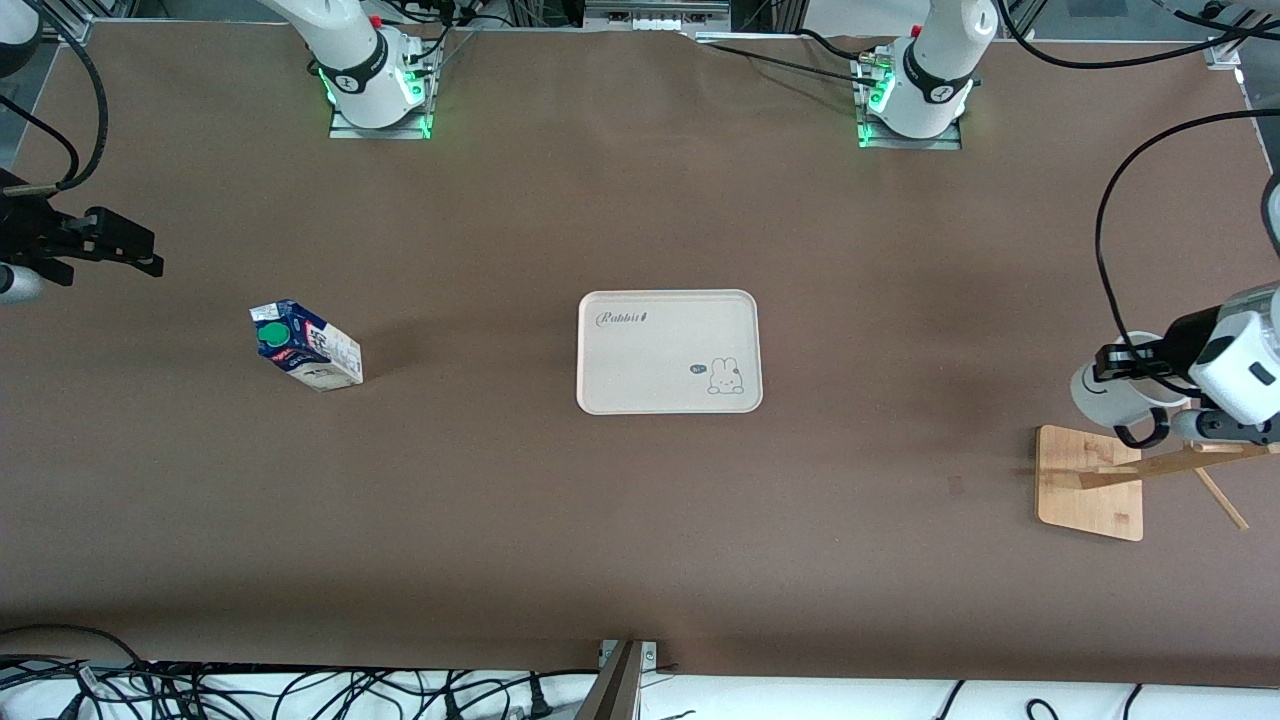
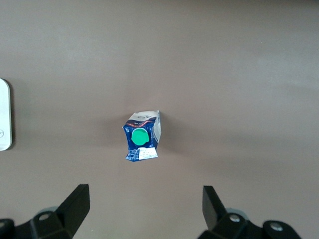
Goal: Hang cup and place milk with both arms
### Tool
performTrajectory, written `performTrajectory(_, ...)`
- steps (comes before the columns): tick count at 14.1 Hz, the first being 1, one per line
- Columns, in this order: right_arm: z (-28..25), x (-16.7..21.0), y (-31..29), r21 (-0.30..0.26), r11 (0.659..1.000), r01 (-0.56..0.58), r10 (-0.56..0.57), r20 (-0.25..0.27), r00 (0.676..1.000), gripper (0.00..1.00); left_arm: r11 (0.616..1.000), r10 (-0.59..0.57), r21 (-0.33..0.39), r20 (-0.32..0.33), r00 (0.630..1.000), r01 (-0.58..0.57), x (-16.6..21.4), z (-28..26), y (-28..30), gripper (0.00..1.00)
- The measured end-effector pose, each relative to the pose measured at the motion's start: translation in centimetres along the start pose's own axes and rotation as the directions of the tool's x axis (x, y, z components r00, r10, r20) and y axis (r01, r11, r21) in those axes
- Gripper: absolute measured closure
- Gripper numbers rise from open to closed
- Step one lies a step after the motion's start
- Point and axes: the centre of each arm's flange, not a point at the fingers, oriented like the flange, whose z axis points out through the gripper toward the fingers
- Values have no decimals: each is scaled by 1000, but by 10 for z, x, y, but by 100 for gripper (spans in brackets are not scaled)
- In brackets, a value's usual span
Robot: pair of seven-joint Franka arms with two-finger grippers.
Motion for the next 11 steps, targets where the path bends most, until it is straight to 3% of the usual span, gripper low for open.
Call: performTrajectory(11,-5,2,-2,-15,1000,6,-6,-6,1000,0,998,54,24,-38,998,-53,-4,-14,-46,93)
